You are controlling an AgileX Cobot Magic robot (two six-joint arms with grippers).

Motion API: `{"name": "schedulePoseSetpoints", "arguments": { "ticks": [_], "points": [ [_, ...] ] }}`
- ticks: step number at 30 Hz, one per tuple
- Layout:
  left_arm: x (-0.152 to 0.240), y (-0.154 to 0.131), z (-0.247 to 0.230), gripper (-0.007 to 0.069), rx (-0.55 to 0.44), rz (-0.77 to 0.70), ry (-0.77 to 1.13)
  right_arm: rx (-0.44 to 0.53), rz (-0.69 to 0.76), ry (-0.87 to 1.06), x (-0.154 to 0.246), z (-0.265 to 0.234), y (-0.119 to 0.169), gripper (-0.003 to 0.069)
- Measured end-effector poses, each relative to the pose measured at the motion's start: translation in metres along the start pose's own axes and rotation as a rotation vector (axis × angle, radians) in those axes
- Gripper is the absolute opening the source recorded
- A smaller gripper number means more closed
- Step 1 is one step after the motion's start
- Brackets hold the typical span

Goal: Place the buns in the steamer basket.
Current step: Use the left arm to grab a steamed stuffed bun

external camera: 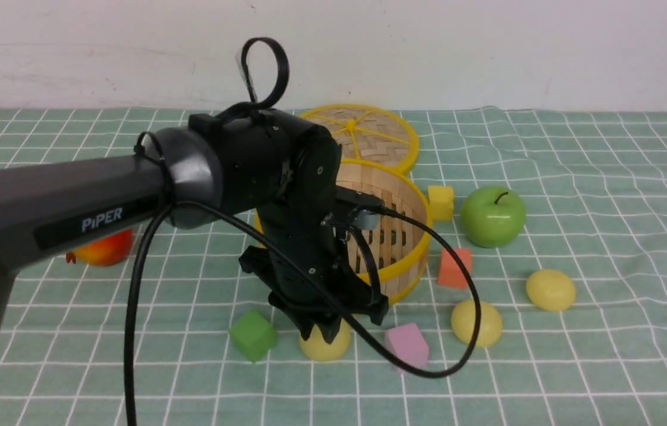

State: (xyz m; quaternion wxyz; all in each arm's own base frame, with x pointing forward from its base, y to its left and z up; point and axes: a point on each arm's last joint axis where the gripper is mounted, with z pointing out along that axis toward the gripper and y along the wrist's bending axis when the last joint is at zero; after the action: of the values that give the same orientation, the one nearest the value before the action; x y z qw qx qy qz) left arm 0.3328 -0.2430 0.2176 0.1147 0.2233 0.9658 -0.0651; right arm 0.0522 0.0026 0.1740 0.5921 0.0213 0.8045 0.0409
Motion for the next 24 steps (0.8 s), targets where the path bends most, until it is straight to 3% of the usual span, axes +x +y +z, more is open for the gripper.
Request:
{"name": "schedulePoseSetpoints", "arguments": {
  "ticks": [5,16,21,24],
  "points": [
    [-0.006,0.001,0.007,0.0303,-0.003,0.005,-0.052,0.000,0.000,0.000,0.000,0.000,0.000,0.0240],
    [-0.004,0.003,0.029,0.0266,-0.016,0.007,0.000,0.000,0.000,0.000,0.000,0.000,0.000,0.0240],
    [-0.004,0.003,0.029,0.0167,-0.017,0.007,0.001,0.000,0.000,0.000,0.000,0.000,0.000,0.0240],
    [-0.005,0.003,0.029,0.0025,-0.016,0.008,-0.011,0.000,0.000,0.000,0.000,0.000,0.000,0.0240]
  ]
}}
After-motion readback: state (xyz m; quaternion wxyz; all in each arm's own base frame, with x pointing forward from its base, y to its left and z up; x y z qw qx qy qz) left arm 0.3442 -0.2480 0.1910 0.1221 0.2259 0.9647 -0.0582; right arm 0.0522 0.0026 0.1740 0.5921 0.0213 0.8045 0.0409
